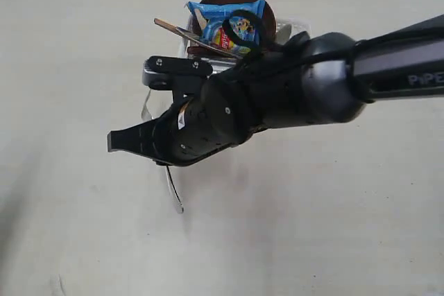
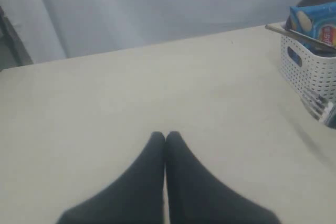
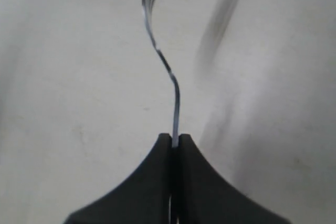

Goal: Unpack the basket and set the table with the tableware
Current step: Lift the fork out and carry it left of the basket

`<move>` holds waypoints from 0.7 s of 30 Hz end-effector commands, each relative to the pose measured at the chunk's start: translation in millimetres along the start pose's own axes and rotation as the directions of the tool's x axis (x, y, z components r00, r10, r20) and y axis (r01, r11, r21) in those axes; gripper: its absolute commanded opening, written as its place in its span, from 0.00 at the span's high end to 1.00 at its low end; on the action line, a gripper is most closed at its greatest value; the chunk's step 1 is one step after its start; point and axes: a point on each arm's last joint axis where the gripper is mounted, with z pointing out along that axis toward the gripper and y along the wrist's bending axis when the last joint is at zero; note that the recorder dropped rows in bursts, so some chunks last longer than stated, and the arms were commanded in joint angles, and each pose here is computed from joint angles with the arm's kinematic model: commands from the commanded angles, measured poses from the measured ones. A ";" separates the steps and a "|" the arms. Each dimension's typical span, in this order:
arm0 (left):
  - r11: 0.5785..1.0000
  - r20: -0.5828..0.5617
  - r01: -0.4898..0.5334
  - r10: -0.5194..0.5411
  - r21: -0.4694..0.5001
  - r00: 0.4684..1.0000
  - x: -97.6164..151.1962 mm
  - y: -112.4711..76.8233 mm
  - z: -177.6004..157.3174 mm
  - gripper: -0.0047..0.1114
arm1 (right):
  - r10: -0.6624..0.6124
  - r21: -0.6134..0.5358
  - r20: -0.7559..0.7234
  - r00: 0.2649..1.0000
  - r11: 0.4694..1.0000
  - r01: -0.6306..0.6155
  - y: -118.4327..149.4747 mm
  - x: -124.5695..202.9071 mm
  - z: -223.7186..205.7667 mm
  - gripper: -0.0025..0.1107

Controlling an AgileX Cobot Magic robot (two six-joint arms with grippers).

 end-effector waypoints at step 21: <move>1.000 0.002 0.004 -0.004 0.000 1.000 0.9 -0.1 -0.2 0.96 | -0.008 0.063 -0.062 0.998 0.998 0.012 -18.7 1.3 15.1 0.63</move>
